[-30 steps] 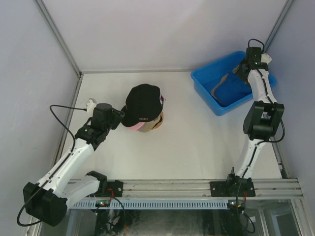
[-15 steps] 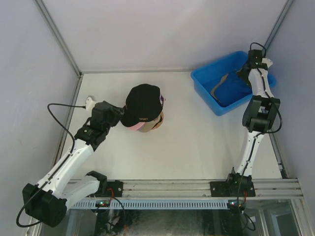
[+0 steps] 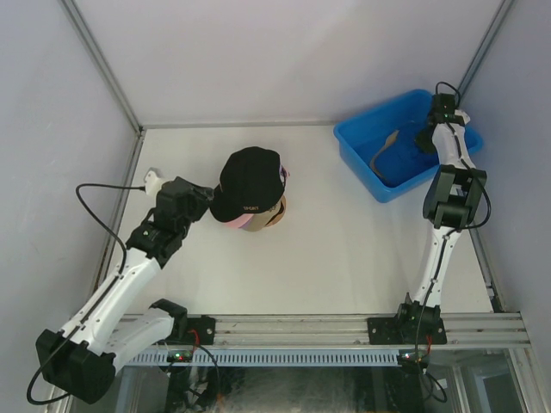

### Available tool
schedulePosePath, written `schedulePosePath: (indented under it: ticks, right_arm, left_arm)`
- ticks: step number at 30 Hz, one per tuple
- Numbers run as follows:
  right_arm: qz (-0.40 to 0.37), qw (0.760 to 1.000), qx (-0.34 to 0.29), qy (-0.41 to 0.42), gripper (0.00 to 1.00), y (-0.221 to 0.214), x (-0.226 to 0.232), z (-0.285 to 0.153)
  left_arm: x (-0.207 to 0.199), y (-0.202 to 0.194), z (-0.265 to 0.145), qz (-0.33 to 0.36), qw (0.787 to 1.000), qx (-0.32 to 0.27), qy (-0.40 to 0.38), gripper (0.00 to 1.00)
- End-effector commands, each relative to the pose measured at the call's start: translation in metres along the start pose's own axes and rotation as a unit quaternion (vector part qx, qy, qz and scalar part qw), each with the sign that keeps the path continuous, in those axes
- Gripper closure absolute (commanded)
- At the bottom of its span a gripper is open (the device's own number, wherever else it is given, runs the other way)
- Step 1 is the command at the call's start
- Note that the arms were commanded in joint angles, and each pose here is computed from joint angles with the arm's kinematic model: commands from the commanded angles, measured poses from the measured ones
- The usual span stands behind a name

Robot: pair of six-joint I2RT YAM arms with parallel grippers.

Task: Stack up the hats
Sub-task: Adjust the hat in the bin.

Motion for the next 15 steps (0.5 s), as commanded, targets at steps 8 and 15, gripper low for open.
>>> schedulePosePath:
  ticks: [8,15]
  right_arm:
    - [-0.010,0.986,-0.150,0.072,0.90,0.057,0.031,-0.109]
    - [-0.005,0.985,-0.147,0.091,0.81,0.056,0.026,-0.122]
  left_arm:
    - [-0.003,0.016,-0.021,0.003,1.000,-0.027,-0.014,0.57]
    - [-0.002,0.018,-0.031,-0.003,0.999,-0.024,-0.021,0.57]
Point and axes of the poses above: each gripper's point midway between its finger pads, its own z axis out along the fingers, its own x axis along the line the jaws close on, y = z × x, the point moved 7 cm from there along -z, back along the fingers, and after that the axes turned 5 degrees about z, right-handed, at the moved point
